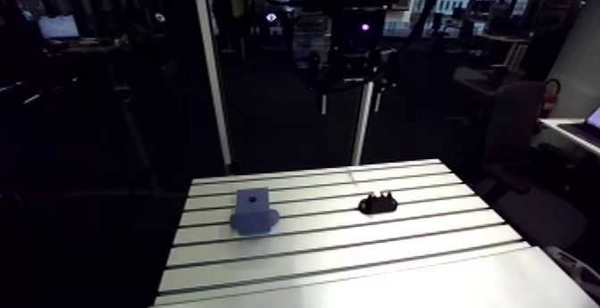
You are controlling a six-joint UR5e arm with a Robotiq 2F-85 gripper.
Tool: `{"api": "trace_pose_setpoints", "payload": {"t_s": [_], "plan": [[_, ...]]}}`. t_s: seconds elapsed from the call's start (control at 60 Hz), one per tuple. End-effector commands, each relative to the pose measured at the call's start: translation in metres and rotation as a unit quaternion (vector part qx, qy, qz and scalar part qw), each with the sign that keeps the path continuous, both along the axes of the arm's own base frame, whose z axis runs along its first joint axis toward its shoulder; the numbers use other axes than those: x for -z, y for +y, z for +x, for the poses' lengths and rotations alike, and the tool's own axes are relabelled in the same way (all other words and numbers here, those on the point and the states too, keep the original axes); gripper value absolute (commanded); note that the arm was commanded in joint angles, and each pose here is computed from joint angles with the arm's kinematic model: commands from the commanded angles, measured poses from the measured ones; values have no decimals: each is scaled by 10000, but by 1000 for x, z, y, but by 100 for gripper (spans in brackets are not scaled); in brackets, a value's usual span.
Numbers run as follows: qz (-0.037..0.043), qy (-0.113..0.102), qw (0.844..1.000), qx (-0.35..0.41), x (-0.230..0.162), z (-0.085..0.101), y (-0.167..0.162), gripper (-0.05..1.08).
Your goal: Pick up the M10 bolt and insert it into the hex recess until seated.
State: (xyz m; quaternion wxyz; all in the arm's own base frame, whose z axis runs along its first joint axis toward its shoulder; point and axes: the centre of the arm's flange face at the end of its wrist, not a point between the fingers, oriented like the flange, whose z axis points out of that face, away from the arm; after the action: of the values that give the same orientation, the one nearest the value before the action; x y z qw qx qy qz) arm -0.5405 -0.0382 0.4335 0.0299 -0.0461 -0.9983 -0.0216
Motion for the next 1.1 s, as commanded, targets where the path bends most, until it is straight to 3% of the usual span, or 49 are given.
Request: {"api": "trace_pose_setpoints", "payload": {"t_s": [0.017,0.25,0.55,0.717,0.783,0.9,1.033,1.1], "plan": [[-23,83,9998,185,21,0,12,1],[-11,258,9966,788,49,-1,39,1],[-11,257,9942,1047,78,6,59,1],[-75,358,9912,1273,100,10,81,1],[-147,501,9895,1344,110,12,88,1],[-227,521,9886,1392,123,13,98,2],[-413,651,9881,1331,141,2,109,2],[-437,729,9894,1180,147,-2,112,4]]}}
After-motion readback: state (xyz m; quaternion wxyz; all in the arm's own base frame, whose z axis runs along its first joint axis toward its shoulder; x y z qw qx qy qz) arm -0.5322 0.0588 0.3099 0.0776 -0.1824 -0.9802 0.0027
